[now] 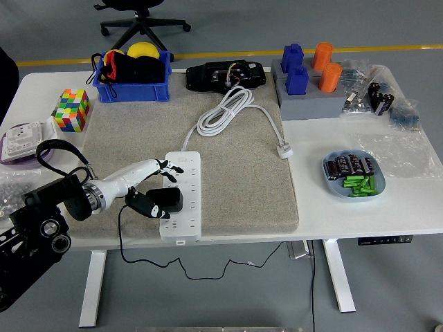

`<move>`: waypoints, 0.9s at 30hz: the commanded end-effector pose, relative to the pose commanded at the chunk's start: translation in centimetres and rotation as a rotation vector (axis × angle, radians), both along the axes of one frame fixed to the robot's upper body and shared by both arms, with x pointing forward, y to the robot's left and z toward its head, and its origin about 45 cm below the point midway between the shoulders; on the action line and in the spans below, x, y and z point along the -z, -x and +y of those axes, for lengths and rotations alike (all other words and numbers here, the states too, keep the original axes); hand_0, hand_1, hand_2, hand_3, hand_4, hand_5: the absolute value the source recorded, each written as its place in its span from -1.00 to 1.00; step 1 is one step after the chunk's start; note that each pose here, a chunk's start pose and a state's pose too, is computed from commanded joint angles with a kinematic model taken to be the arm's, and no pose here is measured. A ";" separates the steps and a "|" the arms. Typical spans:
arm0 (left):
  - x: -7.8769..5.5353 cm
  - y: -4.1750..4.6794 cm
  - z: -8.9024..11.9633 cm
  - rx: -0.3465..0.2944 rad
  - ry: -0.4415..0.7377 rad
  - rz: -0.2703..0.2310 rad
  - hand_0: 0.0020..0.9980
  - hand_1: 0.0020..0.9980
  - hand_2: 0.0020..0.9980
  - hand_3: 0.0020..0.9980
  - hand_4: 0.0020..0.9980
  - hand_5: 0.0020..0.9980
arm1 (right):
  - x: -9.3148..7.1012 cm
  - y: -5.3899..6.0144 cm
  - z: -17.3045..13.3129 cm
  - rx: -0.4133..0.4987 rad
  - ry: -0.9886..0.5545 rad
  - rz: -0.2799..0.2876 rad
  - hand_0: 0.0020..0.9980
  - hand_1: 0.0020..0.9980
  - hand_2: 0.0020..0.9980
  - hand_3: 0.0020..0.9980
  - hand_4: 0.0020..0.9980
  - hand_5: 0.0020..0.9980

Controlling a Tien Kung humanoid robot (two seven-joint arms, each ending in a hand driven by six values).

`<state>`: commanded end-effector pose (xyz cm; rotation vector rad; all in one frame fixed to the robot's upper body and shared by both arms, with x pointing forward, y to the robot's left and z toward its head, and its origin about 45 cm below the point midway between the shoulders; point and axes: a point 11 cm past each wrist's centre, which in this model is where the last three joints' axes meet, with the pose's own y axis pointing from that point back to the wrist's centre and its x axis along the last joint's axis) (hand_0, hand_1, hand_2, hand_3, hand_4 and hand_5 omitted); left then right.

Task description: Pull the plug out,throw it away,press the button

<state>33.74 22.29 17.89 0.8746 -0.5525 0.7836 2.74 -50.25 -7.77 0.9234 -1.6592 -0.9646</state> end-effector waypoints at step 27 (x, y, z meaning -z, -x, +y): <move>-0.6 -0.87 -0.4 -0.007 0.006 -0.094 -0.17 -0.31 -0.33 0.09 0.44 -1.00 | -0.3 -0.3 -0.4 -0.009 0.010 -0.005 0.45 0.35 0.31 0.26 0.48 0.18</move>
